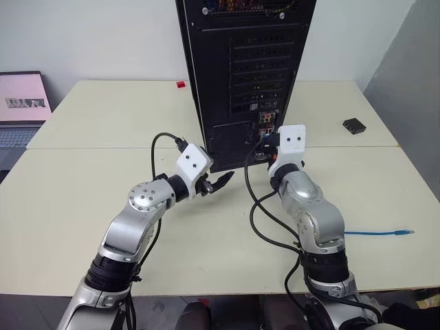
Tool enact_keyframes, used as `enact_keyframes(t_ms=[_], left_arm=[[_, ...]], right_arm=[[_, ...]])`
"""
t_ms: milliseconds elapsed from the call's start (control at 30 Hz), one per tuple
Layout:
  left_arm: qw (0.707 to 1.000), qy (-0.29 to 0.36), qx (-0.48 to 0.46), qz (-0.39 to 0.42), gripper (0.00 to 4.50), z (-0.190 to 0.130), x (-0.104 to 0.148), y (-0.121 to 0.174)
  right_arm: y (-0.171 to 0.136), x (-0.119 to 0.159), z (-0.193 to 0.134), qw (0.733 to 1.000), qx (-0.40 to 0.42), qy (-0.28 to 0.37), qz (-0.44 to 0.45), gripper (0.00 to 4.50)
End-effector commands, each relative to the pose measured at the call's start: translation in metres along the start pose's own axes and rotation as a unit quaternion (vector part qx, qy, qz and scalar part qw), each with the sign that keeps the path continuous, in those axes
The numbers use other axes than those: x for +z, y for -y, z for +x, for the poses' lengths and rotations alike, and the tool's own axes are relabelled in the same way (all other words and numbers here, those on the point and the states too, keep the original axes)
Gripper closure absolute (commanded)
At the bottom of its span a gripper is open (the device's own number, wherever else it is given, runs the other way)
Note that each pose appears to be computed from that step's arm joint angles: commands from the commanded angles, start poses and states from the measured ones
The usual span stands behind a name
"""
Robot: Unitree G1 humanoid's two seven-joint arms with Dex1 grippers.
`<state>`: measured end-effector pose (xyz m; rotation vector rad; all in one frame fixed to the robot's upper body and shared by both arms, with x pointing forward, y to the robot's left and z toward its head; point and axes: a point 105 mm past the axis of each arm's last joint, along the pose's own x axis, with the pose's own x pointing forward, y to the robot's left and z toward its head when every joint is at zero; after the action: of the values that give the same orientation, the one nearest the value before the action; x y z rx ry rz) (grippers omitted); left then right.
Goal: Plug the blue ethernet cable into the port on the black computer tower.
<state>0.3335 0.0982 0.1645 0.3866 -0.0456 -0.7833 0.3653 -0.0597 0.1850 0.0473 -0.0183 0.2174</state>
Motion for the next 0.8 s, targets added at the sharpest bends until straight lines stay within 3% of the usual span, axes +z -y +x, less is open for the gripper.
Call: enact_keyframes(t_ms=[33, 433, 800], left_arm=[[1.000, 0.019, 0.011, 0.016, 1.17, -0.001, 0.011, -0.006], [0.999, 0.021, 0.010, 0.023, 1.17, -0.002, 0.012, -0.006], [0.999, 0.021, 0.010, 0.026, 1.17, -0.001, 0.013, -0.007]], right_arm=[[-0.010, 0.020, -0.001, 0.999, 0.026, 0.034, 0.002, 4.50], [-0.001, 0.010, 0.003, 0.999, 0.040, 0.016, -0.022, 4.50], [-0.017, 0.022, 0.011, 0.998, 0.053, 0.015, 0.013, 4.50]])
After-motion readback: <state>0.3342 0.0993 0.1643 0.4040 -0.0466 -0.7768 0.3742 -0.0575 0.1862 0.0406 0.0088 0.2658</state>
